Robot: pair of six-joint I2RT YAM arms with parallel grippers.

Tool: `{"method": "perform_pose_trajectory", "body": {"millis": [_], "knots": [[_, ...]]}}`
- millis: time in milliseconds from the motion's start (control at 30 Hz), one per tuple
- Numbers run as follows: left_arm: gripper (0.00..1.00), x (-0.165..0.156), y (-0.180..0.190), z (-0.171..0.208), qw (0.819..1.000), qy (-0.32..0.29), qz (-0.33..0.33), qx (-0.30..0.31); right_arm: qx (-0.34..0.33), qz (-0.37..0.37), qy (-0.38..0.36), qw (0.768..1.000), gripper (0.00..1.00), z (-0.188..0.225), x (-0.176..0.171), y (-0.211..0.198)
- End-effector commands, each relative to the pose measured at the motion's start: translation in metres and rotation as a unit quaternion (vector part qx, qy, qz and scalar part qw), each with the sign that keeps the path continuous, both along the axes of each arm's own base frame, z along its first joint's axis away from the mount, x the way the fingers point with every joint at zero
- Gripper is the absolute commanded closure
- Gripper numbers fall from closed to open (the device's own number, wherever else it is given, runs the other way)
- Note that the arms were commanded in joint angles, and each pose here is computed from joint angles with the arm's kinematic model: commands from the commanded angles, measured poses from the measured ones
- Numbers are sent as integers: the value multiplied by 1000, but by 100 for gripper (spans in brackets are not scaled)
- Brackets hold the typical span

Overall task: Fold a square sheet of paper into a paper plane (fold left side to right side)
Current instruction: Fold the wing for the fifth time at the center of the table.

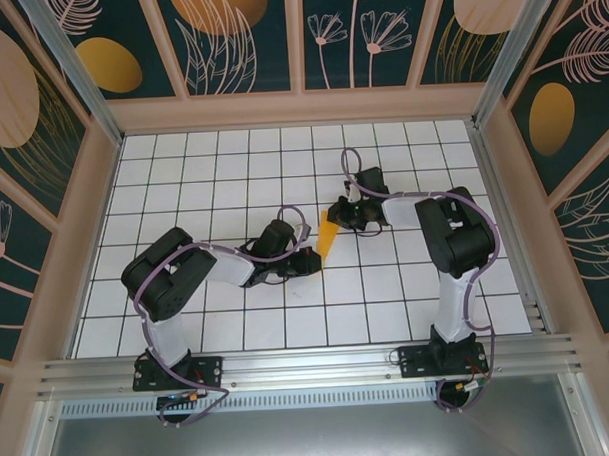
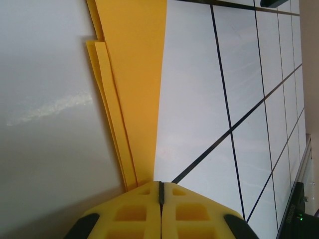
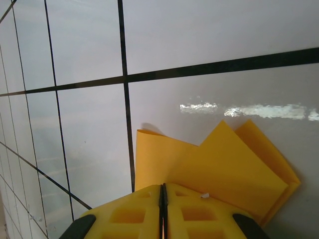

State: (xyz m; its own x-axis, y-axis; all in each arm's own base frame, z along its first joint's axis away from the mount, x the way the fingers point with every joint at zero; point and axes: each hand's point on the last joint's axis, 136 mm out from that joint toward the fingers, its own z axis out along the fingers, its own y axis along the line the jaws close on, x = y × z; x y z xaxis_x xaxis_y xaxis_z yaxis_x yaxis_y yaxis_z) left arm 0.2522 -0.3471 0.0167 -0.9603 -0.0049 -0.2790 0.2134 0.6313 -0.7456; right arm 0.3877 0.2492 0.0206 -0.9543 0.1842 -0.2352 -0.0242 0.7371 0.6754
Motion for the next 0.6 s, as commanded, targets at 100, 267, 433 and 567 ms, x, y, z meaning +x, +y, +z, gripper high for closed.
{"method": "perform_pose_trajectory", "body": {"millis": [100,267,433,567], "knots": [[92,-69,41,-56,985,128,-42,104,-40,-24,14,999,87,-19,6,-16],[92,-76,44,-56,984,136,-47,108,-42,-24,14,999,87,-19,5,-17],[92,-76,49,-50,985,128,-38,108,-42,-22,14,999,87,-18,4,-16],[94,-67,46,-30,989,101,-35,101,-41,-21,14,999,87,-18,4,-16]]}}
